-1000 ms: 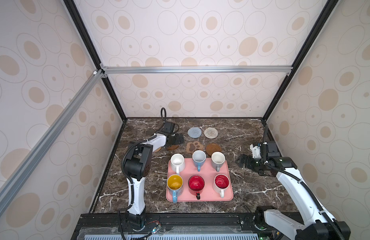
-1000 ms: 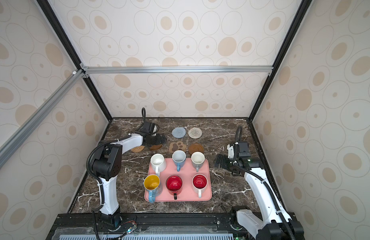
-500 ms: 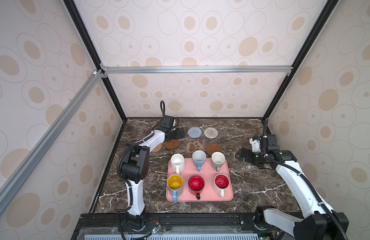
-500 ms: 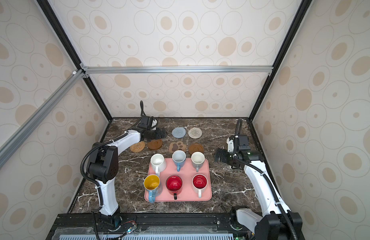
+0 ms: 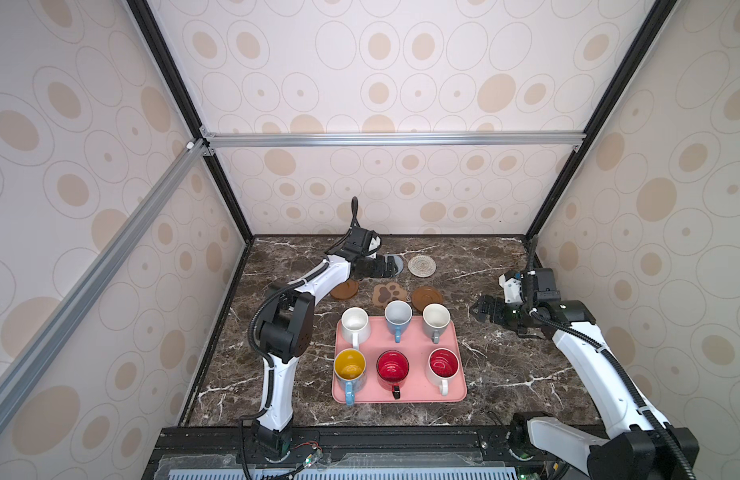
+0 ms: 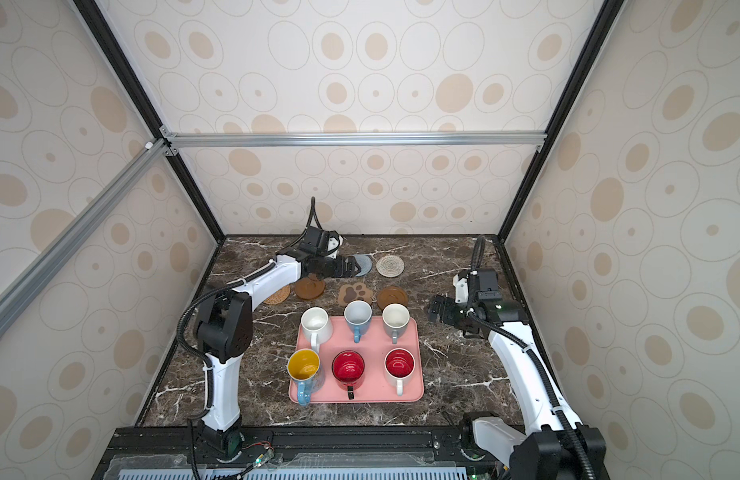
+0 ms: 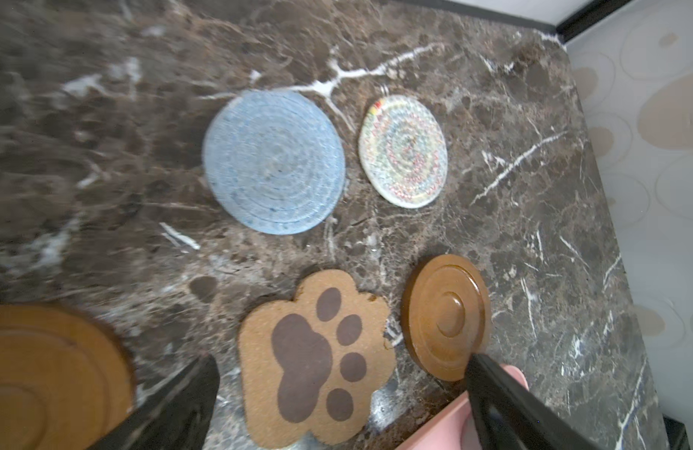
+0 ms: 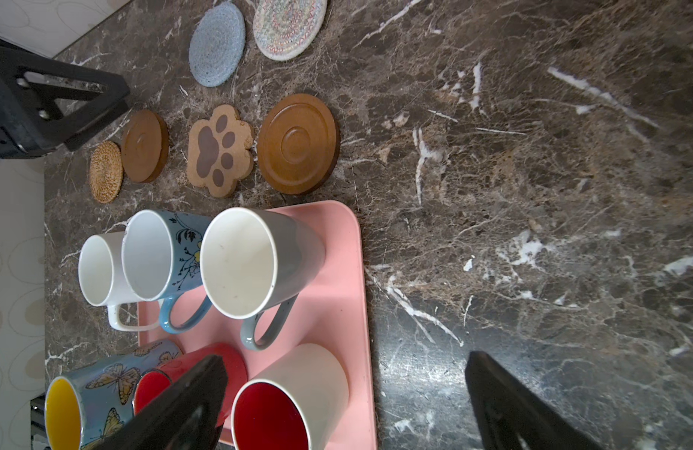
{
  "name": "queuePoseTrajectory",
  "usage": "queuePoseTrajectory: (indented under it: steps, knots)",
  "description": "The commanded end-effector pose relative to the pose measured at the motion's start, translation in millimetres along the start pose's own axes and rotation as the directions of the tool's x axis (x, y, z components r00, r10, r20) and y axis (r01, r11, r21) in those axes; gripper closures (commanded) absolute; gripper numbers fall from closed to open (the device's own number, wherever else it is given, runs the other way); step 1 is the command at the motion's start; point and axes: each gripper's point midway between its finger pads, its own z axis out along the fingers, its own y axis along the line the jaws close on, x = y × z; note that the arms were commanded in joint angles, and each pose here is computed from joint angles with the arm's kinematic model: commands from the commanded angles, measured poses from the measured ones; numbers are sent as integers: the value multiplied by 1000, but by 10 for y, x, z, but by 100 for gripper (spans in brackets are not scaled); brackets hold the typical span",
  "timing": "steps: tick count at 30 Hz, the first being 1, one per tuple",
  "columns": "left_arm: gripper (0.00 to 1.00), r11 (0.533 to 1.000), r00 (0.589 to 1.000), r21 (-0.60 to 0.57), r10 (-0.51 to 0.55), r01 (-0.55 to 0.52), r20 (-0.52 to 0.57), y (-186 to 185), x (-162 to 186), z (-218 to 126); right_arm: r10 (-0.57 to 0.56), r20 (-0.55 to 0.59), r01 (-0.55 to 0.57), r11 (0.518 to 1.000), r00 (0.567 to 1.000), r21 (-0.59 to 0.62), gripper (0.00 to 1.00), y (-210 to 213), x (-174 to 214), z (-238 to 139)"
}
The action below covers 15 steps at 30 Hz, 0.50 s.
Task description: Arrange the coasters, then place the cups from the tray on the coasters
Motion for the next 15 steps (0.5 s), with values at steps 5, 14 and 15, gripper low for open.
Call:
queuePoseTrajectory:
  steps: [5, 14, 15]
  knots:
    - [0, 986, 983, 139, 114, -94, -144, -533, 245, 296, 3, -12, -3, 1000, 1000, 8, 0, -29, 120, -22]
    - [0, 967, 960, 235, 152, -96, -235, -801, 450, 511, 3, -23, -2, 1000, 1000, 12, 0, -60, 174, 17]
    - [0, 967, 957, 239, 154, -94, -247, -795, 477, 536, 0, -24, 0, 1000, 1000, 12, 0, -62, 177, 20]
